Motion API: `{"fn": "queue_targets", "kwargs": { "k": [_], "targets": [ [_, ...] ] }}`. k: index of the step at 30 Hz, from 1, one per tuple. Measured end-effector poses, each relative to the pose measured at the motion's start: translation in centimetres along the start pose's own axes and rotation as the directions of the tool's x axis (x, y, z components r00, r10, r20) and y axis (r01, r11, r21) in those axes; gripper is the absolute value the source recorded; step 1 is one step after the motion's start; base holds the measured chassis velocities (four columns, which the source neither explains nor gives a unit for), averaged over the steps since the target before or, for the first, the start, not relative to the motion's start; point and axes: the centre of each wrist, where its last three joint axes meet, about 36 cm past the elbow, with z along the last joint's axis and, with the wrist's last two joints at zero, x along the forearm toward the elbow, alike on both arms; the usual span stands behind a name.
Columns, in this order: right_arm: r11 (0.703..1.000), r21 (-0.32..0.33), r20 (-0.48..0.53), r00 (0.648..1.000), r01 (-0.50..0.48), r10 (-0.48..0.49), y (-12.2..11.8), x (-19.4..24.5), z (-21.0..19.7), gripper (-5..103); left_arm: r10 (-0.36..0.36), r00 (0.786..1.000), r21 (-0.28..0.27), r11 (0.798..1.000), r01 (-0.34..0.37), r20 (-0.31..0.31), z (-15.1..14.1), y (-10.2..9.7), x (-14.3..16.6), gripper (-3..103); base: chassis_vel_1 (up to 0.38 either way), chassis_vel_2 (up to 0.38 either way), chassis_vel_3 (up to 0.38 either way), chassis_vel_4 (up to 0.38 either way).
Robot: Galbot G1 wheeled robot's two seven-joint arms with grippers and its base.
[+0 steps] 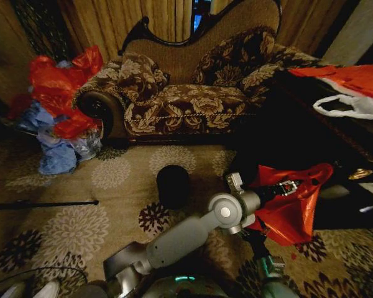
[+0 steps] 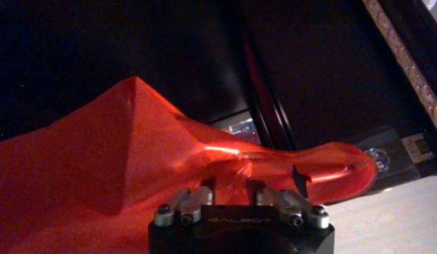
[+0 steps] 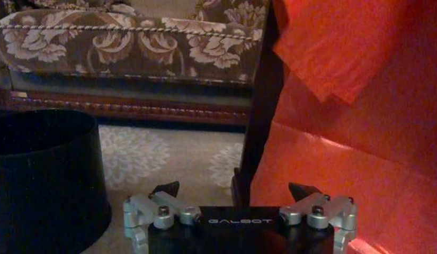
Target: Place a garbage bag over the trash bin.
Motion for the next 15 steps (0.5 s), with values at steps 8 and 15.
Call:
{"fn": "queue_targets", "kwargs": {
  "k": [8, 15],
  "targets": [
    [1.0, 0.001, 0.004, 1.0, 0.001, -0.001, 0.1, -0.2, 0.3, 100, -0.023, 1.0, -0.005, 1.0, 0.023, 0.0, 0.1, 0.6, 0.6, 4, 0.0, 0.0, 0.0, 0.0],
    [1.0, 0.006, -0.004, 1.0, 0.017, -0.017, 0.4, 0.2, 1.1, 100, -0.084, 0.996, -0.017, 0.996, 0.084, -0.007, 0.2, 2.5, 2.7, 0, 0.0, 0.0, 0.0, 0.0]
  ]
}}
